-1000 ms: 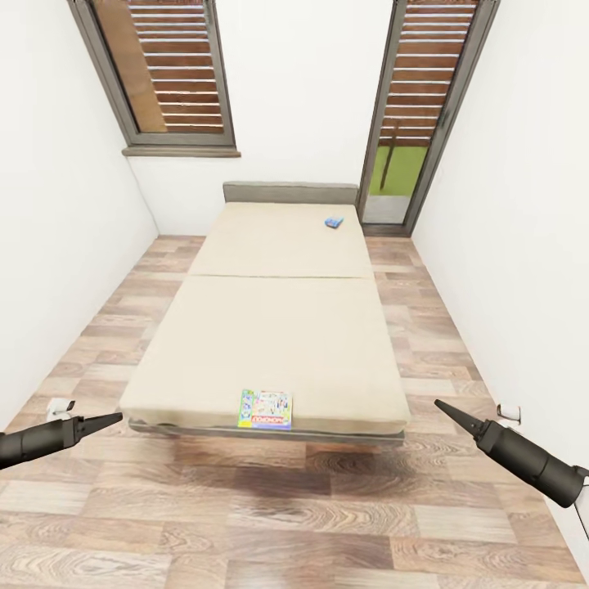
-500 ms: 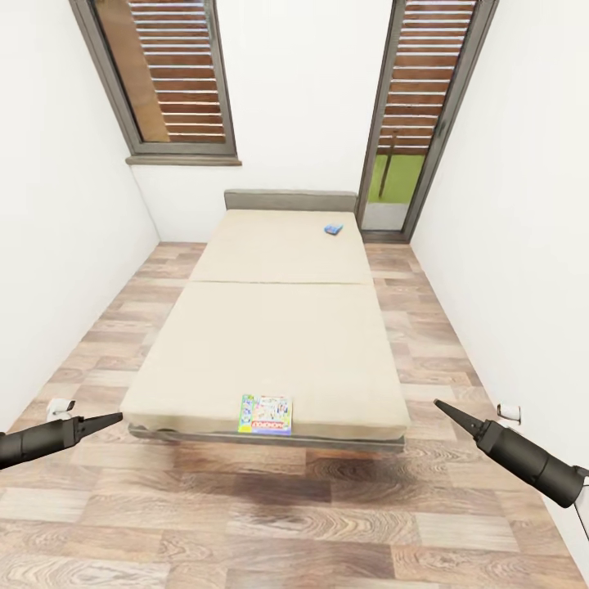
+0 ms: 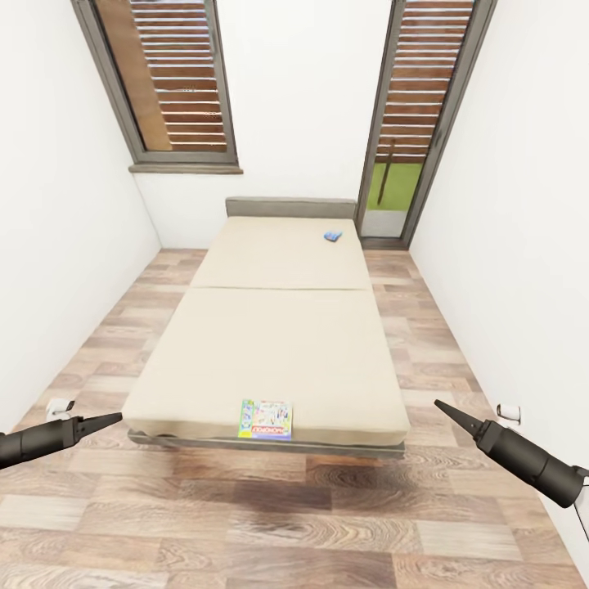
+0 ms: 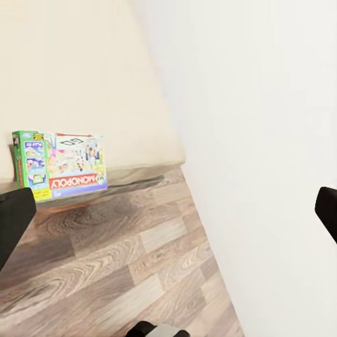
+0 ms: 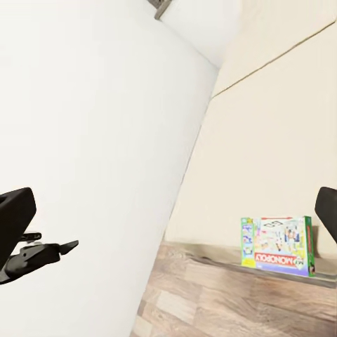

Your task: Put all the toys in the child's room - the three board games (two on the bed and one on the table), the two jigsaw puzzles on the table, and the tennis ball on the table - inside the toy box on the table in the child's room.

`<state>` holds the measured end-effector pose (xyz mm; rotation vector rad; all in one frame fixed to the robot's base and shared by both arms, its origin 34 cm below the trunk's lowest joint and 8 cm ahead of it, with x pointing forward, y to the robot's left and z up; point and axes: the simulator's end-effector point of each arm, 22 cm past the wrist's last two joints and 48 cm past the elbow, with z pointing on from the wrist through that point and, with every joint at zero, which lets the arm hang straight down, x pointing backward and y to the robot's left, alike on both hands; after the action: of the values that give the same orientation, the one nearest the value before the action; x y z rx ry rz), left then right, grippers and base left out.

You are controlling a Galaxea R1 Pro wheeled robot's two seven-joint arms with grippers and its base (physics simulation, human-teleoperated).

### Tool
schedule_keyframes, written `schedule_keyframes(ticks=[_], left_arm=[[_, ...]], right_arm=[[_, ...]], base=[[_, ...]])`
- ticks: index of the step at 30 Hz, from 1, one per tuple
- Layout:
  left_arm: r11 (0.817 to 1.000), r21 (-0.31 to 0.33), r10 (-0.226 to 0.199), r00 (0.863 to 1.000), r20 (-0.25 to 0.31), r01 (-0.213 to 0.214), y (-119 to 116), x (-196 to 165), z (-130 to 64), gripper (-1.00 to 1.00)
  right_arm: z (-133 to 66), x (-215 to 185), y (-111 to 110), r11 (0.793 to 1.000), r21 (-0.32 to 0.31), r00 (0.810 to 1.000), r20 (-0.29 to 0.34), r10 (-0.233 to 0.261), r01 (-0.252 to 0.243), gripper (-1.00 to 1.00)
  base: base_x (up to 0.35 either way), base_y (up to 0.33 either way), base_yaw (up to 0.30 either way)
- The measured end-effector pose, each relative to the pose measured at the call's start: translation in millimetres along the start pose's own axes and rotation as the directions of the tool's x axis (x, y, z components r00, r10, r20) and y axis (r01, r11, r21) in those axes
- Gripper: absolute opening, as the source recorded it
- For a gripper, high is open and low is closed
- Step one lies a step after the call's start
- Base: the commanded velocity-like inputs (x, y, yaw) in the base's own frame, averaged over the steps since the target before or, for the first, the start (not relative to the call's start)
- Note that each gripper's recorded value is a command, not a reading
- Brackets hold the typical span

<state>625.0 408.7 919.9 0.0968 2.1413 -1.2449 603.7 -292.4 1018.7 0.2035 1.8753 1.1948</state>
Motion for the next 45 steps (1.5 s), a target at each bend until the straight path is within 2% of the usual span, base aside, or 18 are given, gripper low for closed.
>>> schedule_keyframes(ticks=[12,20,29,45], left_arm=[[1.0,0.005,0.016,1.0,0.011,-0.016,-7.2,-7.1,-2.8,1.0],[1.0,0.008,0.027,0.999,0.018,-0.027,-12.4,-11.6,-4.8,1.0],[0.999,0.012,0.04,0.999,0.027,-0.04,-17.7,-16.8,-6.8,1.0],[0.998,0.018,0.06,0.997,0.042,-0.061,-27.6,-25.8,-10.8,1.0]], right_arm=[[-2.2,-4.9,6.5,1.0,-0.009,1.0,0.011,-0.009,0.009,1.0],[-4.0,-8.3,11.5,1.0,-0.016,1.0,0.017,-0.016,0.016,1.0],[-5.4,-12.3,17.2,0.999,-0.023,0.999,0.025,-0.025,0.026,1.0],[-8.4,-19.1,27.6,0.998,-0.037,0.998,0.039,-0.041,0.043,1.0]], base=[[0.012,0.001,0.0],[0.143,0.119,-0.035],[0.157,0.072,-0.093],[0.044,0.032,-0.118]])
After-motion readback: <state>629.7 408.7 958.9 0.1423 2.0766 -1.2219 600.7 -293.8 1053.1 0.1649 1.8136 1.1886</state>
